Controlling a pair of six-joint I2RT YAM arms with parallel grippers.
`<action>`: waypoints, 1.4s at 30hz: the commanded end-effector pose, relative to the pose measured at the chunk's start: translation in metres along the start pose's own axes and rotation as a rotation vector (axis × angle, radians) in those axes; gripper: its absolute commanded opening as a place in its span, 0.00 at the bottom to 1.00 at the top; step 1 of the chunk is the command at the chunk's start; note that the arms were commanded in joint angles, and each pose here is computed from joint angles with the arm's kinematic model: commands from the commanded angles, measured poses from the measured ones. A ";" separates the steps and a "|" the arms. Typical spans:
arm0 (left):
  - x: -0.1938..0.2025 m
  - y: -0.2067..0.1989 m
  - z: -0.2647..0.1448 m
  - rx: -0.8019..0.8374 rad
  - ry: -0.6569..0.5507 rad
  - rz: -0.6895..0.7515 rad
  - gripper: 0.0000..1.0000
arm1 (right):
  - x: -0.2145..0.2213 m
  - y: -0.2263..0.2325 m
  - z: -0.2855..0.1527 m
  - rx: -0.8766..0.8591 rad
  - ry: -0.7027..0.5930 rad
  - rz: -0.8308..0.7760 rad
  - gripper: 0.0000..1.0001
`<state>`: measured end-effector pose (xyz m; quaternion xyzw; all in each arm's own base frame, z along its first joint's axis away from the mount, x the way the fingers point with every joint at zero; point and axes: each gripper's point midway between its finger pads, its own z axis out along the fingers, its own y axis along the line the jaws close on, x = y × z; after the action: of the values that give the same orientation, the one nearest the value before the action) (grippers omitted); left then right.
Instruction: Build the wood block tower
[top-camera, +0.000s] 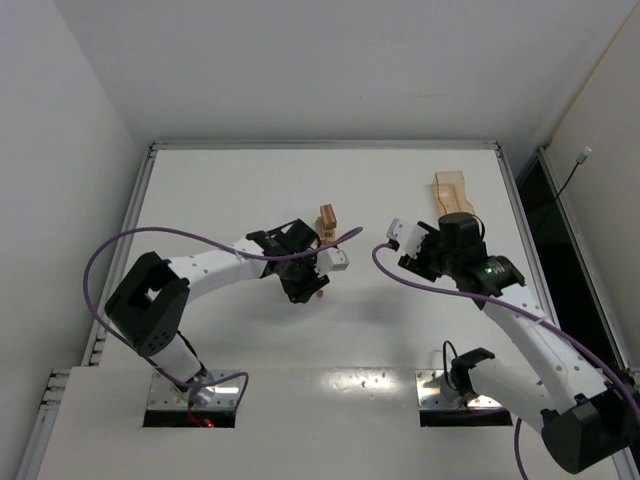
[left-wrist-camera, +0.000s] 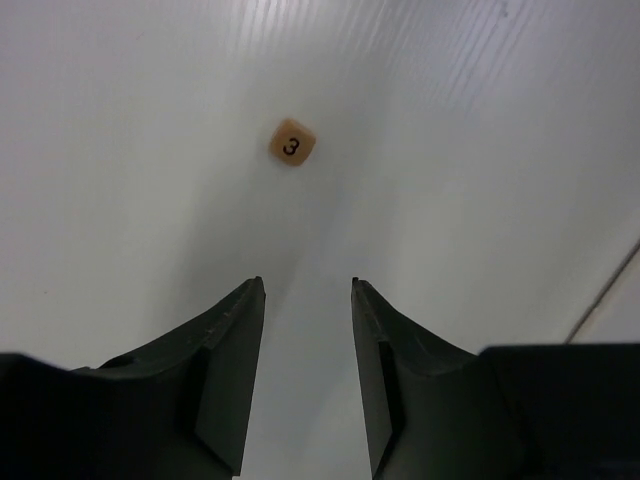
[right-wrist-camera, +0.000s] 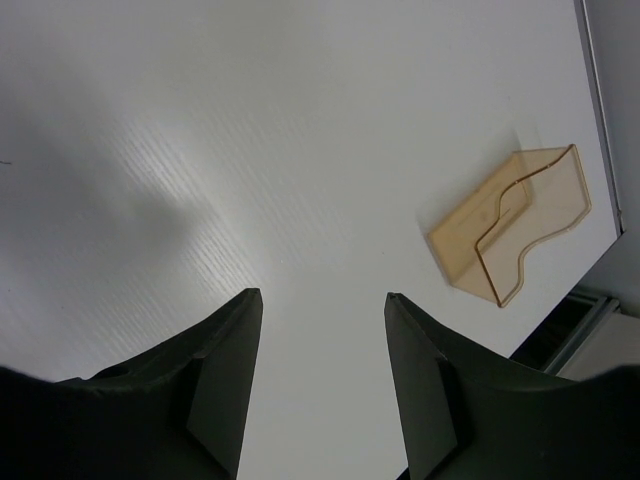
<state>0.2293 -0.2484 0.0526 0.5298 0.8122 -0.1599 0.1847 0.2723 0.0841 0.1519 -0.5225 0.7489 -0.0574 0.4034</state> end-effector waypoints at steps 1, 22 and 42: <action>-0.019 0.019 -0.014 -0.119 -0.105 0.126 0.37 | -0.004 -0.013 -0.001 0.056 -0.031 0.046 0.49; -0.063 0.020 0.002 -0.249 -0.171 -0.391 0.38 | -0.001 -0.032 0.003 0.085 -0.026 0.116 0.49; -0.042 0.013 0.023 -0.324 -0.031 -0.665 0.38 | 0.008 -0.031 0.005 0.082 -0.005 0.141 0.51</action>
<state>0.2643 -0.2846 0.0391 0.2094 0.9530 -0.0785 0.2046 0.2881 0.0607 0.1444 -0.4615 0.7887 -0.0623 0.4015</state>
